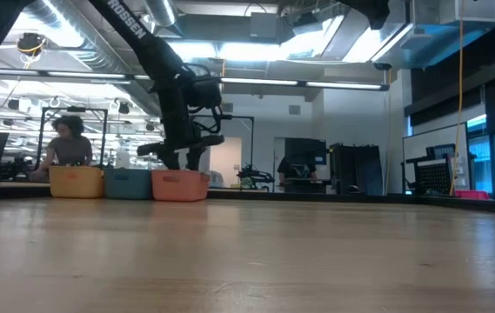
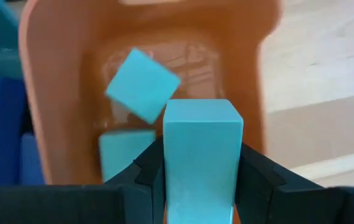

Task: Sort & place blocks by color
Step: Put the blue block into the orange bin, then return to Home Position

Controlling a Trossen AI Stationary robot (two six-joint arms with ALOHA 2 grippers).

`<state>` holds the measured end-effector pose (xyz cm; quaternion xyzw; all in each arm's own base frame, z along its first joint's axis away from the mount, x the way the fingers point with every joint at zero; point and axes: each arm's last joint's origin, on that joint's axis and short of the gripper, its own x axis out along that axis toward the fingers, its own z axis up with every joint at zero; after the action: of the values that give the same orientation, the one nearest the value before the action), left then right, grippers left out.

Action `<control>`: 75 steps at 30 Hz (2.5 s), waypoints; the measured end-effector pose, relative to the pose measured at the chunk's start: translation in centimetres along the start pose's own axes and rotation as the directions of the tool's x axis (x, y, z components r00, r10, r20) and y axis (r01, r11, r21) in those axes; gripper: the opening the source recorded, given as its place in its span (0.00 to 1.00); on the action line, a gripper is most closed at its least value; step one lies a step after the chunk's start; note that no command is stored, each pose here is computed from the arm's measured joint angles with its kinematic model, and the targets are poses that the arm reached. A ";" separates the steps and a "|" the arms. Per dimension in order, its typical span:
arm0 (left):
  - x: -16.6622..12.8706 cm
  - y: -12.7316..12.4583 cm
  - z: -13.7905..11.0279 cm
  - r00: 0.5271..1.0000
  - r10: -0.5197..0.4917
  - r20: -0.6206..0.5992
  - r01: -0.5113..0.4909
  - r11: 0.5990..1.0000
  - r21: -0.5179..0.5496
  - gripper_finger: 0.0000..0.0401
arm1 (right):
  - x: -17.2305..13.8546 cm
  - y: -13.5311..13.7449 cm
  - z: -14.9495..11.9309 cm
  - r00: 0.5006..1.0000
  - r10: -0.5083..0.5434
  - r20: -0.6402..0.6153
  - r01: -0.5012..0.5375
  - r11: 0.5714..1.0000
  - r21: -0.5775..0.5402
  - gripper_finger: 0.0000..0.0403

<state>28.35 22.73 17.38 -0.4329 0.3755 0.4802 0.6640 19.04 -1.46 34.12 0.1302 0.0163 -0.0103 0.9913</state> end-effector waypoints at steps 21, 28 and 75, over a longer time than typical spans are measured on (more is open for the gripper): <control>0.5 0.0 -0.7 1.000 0.002 -0.005 -0.002 1.000 -0.010 0.32 | 0.0 0.0 0.1 1.000 0.003 0.009 -0.003 1.000 0.002 0.85; 0.5 0.0 -0.7 1.000 0.004 -0.003 -0.004 1.000 -0.009 0.44 | 0.0 0.0 0.1 1.000 0.003 0.009 -0.003 1.000 0.002 0.85; -29.3 -4.5 -13.2 0.449 -0.834 0.321 0.449 0.521 0.726 0.46 | 0.0 0.3 0.8 0.996 0.040 0.075 -0.039 0.999 -0.014 0.85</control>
<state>24.05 0.47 40.59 -0.1466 0.0381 0.1616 0.9752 19.02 -1.40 34.94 0.1239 -0.0236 0.0047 0.9920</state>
